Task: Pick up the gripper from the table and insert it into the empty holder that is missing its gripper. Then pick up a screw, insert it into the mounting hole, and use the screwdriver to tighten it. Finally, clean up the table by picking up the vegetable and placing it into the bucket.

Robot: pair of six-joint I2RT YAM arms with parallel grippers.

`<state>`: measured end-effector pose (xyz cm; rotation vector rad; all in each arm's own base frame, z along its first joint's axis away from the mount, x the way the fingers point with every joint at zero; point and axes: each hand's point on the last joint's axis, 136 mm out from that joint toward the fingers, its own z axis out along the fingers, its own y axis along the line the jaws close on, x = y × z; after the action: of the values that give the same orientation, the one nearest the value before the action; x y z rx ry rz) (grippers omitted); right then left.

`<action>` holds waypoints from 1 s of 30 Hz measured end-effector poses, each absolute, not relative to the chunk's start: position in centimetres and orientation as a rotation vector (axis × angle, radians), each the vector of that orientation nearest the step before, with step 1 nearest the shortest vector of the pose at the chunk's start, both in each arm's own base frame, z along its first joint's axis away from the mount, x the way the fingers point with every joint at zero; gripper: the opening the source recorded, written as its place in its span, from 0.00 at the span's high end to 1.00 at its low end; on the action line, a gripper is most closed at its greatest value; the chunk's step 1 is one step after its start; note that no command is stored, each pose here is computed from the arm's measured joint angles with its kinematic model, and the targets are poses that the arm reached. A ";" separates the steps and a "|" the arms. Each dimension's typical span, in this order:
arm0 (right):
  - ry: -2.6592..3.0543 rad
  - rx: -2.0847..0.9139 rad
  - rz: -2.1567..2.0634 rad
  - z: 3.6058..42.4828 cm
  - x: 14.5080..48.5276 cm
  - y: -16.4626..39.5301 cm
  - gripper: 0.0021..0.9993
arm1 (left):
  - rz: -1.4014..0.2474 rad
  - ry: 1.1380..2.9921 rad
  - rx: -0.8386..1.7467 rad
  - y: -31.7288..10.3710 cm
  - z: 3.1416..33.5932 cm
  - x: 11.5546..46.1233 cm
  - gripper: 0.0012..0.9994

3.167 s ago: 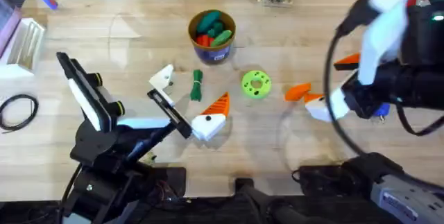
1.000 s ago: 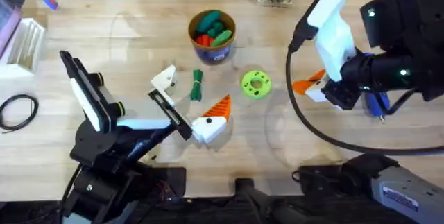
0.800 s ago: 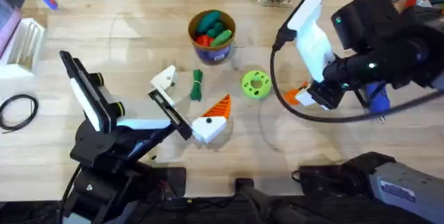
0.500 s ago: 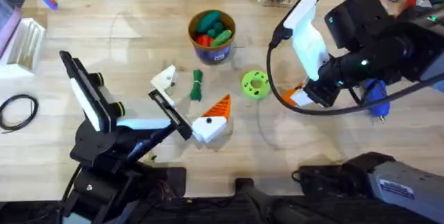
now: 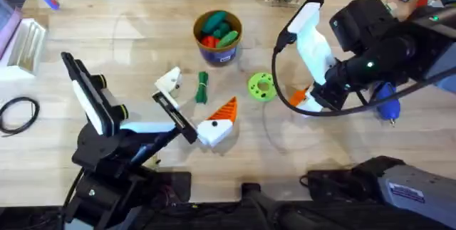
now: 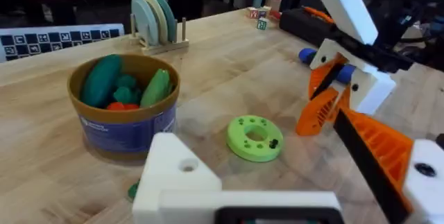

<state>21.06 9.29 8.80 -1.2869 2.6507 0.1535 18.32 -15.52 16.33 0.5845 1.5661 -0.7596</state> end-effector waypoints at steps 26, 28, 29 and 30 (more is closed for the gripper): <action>2.654 -1.288 0.085 8.7 21.4 8.7 0.69 | -0.760 1.566 0.584 -15.5 16.3 18.3 0.01; 2.653 -1.288 0.090 8.7 21.4 8.7 0.69 | -0.759 1.566 0.585 -15.5 16.4 18.3 0.01; 2.653 -1.288 0.093 8.7 21.4 8.8 0.70 | -0.759 1.566 0.585 -15.5 16.3 18.3 0.01; 2.653 -1.288 0.094 8.7 21.4 8.8 0.73 | -0.760 1.566 0.584 -15.5 16.3 18.3 0.01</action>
<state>21.38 8.76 8.75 -1.2880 2.6527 0.0936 18.32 -15.52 16.35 0.5845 1.5657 -0.7595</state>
